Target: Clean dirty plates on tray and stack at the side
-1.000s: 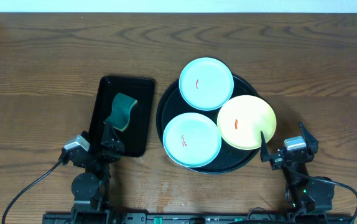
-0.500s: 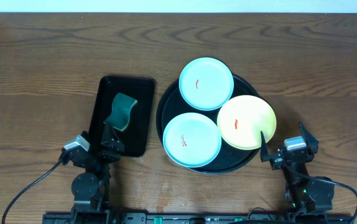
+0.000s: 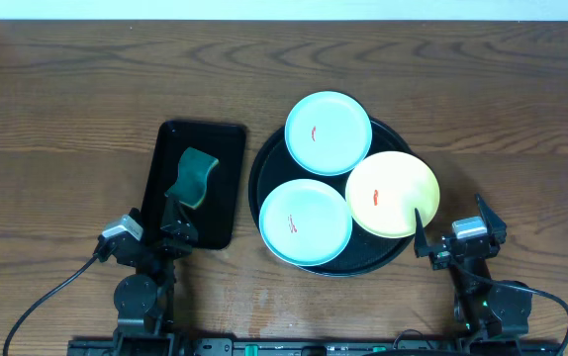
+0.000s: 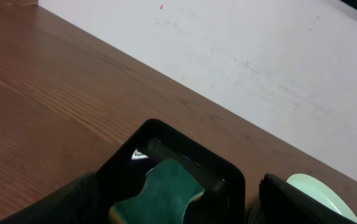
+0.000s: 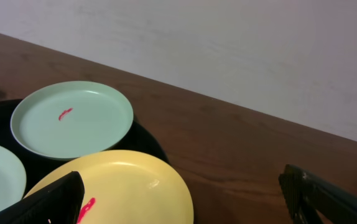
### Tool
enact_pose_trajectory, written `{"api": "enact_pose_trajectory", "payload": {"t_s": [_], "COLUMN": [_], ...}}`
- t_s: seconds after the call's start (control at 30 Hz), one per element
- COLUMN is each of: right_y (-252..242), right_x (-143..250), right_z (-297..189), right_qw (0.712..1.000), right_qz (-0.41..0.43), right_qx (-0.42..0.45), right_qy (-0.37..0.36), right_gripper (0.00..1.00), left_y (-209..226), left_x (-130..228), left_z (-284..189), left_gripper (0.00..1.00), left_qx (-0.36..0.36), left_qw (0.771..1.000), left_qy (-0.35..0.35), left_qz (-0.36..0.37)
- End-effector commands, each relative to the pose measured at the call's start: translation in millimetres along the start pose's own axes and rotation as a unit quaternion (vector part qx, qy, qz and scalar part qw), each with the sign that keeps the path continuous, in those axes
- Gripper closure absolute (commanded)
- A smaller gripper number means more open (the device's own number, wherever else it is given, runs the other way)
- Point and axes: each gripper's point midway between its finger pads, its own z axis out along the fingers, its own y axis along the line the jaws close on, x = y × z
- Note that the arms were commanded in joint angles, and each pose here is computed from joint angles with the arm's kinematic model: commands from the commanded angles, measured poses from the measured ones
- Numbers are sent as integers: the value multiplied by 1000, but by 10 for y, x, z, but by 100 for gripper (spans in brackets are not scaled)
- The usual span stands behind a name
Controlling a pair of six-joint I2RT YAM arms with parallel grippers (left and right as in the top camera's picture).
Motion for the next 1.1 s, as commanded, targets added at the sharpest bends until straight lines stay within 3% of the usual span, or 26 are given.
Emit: {"api": "enact_pose_trajectory", "payload": {"t_s": [0.0,0.37,0.47,0.77,0.93,1.07], "right_y": [-9,-9,-14,247,472,477], "right_x": [25,21,5,-126,-220,-471], "right_z": [2,2,2,-21,-80,-148], "right_qw": [1000,1000,1000,995,986,981], "right_qz": [-3,-4,-4,58,63,82], "right_qx": [2,2,3,-76,-146,-161], "right_qy": [5,4,1,-28,-46,-70], "right_gripper": [1,1,1,1,1,1], "left_y": [106,76,69,-444,-644,-840], "left_x": [153,103,189,365,174,-241], "left_z": [11,13,9,-75,-147,-259], "left_gripper": [17,17,17,17,17,17], "left_qx": [-20,-14,-11,131,173,197], "left_qw": [1000,1000,997,984,978,979], "left_qy": [23,13,32,102,89,47], "left_qz": [5,-4,-63,-69,-69,-40]}}
